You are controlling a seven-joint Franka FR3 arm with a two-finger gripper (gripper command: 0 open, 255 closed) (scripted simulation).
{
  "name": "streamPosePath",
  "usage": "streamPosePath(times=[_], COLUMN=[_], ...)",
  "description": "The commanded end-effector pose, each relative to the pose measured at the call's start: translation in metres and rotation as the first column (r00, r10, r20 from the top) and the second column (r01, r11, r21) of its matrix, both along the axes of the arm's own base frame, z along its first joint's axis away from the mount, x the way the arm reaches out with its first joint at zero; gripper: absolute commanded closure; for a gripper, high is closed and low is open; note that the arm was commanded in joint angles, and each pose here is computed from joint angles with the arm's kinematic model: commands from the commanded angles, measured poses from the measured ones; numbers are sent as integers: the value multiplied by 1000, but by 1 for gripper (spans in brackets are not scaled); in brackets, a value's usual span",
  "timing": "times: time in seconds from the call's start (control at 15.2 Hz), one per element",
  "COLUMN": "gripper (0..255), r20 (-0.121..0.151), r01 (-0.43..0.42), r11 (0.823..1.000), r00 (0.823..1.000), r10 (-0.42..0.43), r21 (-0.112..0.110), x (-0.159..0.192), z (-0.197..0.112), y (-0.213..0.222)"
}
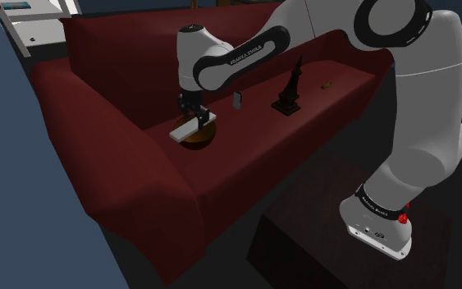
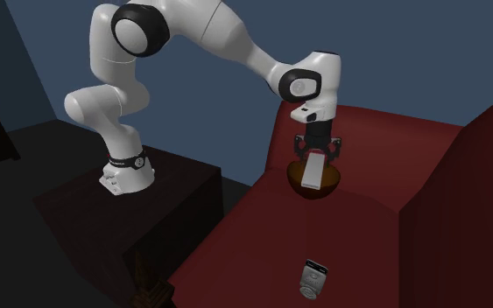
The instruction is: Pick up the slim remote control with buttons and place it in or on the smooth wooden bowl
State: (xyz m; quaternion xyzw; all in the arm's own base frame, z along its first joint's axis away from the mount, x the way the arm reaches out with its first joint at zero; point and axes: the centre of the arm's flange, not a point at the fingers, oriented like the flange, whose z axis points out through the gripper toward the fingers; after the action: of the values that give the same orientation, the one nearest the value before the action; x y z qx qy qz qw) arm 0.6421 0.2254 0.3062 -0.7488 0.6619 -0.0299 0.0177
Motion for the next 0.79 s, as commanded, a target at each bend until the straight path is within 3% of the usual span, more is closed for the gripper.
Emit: streamPosePath(times=[0.0,0.26,0.53,0.73], gripper=[0,0,0,0], r20=[0,0,0,0], r01=[0,0,0,0], r11=[1000,1000,1000,1000], r00=[1000,1000,1000,1000], r10=[0,0,0,0], r21=[0,0,0,0], x=[0,0,-3,-3], z=[0,0,50,50], y=[0,0,1,1])
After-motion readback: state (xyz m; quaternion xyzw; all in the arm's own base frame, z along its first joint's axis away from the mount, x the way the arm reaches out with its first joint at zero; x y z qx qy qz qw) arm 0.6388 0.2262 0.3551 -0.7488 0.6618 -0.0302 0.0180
